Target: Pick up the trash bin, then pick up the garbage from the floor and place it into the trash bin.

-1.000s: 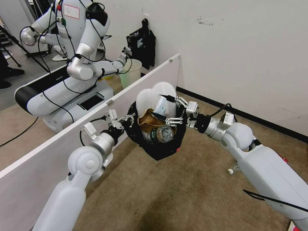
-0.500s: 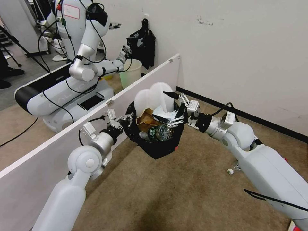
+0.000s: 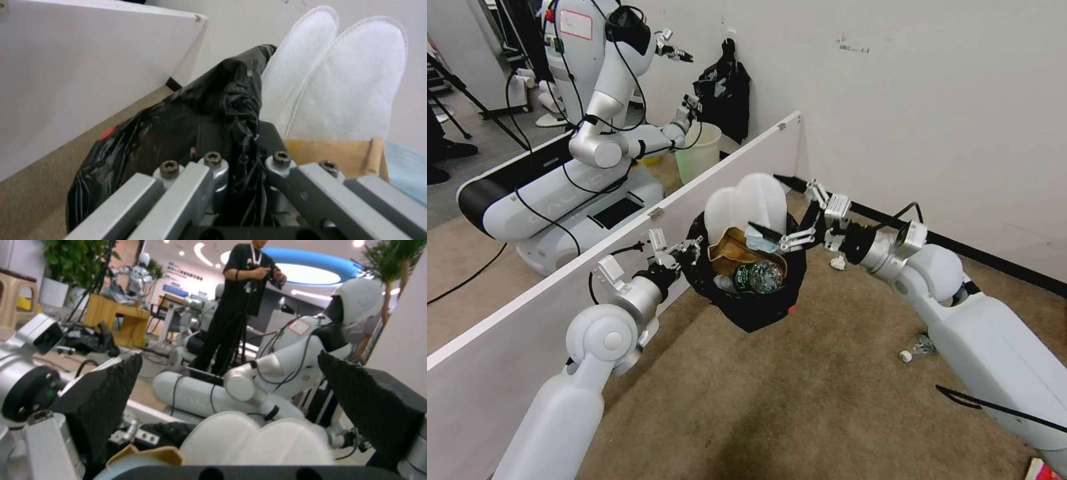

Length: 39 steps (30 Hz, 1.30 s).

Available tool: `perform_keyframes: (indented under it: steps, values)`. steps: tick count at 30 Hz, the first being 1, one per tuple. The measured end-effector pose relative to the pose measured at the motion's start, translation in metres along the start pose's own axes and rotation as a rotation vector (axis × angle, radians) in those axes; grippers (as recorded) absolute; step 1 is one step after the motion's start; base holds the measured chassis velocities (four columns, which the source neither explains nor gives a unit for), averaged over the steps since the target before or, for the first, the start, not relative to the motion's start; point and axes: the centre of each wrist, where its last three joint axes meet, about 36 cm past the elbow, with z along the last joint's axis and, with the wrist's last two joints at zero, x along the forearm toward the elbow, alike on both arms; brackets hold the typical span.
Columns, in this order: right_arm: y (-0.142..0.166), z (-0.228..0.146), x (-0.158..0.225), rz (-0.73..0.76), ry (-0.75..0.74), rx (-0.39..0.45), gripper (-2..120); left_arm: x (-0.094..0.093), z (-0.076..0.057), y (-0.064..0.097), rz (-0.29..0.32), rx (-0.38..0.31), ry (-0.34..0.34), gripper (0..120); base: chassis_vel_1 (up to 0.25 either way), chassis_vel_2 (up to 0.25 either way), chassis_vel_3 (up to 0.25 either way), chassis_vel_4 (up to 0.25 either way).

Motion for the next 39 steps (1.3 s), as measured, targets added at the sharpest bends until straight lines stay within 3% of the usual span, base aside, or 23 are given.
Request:
perform_keyframes:
  steps: [3, 8, 19, 23, 26, 39]
  values:
    - [-0.004, -0.006, 0.002, 0.015, -0.002, 0.003, 100, 0.001, -0.002, 0.000, -0.001, 0.000, -0.007, 4, 0.000, 0.000, 0.000, 0.000]
    - [-0.010, -0.018, 0.014, 0.195, 0.059, 0.045, 100, 0.005, -0.008, 0.000, -0.003, -0.004, -0.025, 4, 0.000, 0.000, 0.000, 0.000]
    - [-0.023, -0.037, 0.035, 0.389, 0.105, 0.075, 100, 0.009, -0.012, -0.001, -0.001, -0.007, -0.042, 4, 0.000, 0.000, 0.000, 0.000]
    - [-0.023, -0.039, 0.034, 0.498, 0.117, 0.052, 100, 0.012, -0.013, 0.000, -0.006, -0.010, -0.052, 4, 0.000, 0.000, 0.000, 0.000]
    - [-0.021, -0.041, 0.028, 0.661, 0.103, -0.013, 100, 0.013, -0.015, 0.000, -0.005, -0.014, -0.060, 4, 0.000, 0.000, 0.000, 0.000]
    - [-0.024, -0.056, 0.035, 0.860, 0.083, -0.074, 100, 0.016, -0.018, -0.001, -0.001, -0.024, -0.068, 4, 0.000, 0.000, 0.000, 0.000]
